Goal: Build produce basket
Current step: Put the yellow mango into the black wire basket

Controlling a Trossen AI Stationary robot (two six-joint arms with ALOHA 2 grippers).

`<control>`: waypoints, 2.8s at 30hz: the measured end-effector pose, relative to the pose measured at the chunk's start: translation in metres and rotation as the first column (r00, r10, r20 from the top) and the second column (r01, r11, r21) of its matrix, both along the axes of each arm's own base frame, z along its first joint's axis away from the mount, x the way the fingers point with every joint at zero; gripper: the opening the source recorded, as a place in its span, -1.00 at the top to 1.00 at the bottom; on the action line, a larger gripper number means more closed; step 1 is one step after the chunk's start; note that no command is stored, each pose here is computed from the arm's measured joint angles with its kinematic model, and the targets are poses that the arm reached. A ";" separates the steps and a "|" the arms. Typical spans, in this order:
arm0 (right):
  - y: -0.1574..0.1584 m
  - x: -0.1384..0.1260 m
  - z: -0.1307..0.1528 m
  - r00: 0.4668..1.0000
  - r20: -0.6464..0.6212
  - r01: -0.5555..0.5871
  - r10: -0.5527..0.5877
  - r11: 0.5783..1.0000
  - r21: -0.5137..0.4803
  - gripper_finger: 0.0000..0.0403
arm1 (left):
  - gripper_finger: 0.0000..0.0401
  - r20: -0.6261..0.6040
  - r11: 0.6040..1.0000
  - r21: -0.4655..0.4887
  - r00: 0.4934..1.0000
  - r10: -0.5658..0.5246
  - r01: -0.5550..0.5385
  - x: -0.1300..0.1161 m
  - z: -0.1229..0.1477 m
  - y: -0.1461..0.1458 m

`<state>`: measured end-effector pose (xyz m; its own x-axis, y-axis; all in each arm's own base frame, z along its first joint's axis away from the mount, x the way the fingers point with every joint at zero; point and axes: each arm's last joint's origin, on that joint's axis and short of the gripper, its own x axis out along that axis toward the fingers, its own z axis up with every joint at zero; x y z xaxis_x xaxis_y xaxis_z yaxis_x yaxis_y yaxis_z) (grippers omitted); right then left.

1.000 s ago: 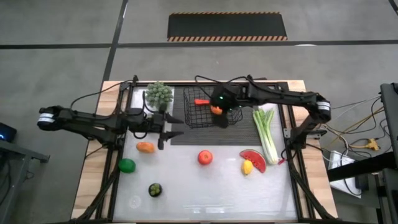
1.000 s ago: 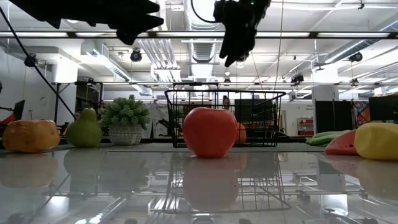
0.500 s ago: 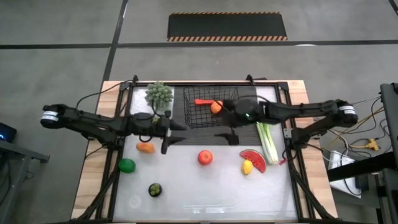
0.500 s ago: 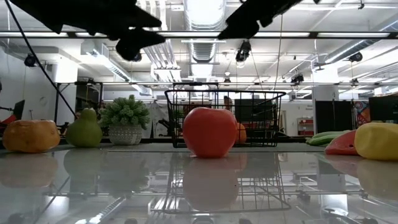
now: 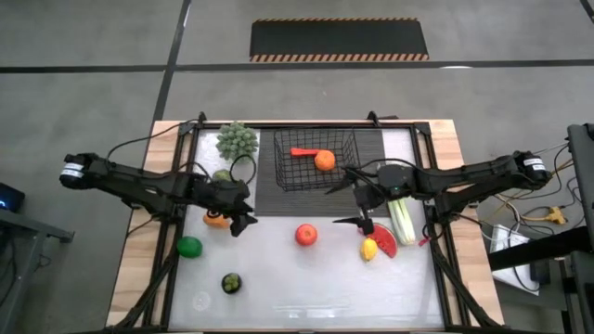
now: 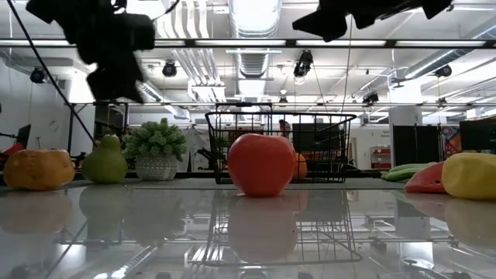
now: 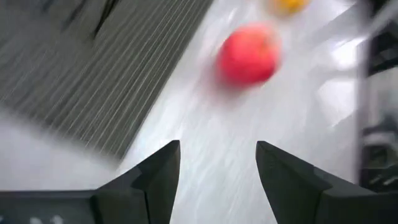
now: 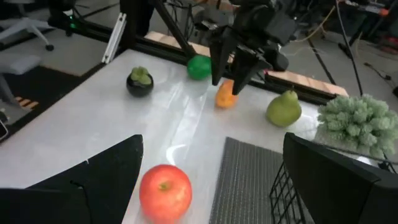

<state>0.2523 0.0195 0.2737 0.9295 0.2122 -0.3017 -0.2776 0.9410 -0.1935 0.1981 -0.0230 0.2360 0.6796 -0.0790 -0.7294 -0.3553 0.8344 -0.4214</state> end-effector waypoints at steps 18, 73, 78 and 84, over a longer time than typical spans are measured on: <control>0.000 -0.003 -0.015 0.999 -0.050 0.006 -0.006 1.000 0.013 -0.83 | 0.04 -0.603 0.898 0.155 0.759 -0.245 0.412 -0.053 -0.036 0.000; 0.000 -0.007 -0.030 0.993 -0.114 0.030 -0.023 0.998 0.062 -0.83 | -0.23 -0.586 0.894 0.220 0.785 -0.199 0.391 -0.011 -0.070 -0.005; -0.001 -0.007 -0.031 0.993 -0.116 0.028 -0.022 0.998 0.057 -0.83 | 0.10 -0.597 0.895 0.234 0.783 -0.175 0.379 -0.006 -0.072 -0.005; 0.000 -0.007 -0.032 0.996 -0.083 0.020 -0.016 0.999 0.043 -0.83 | 0.18 -0.489 0.877 0.362 0.865 -0.112 0.318 0.000 -0.054 -0.011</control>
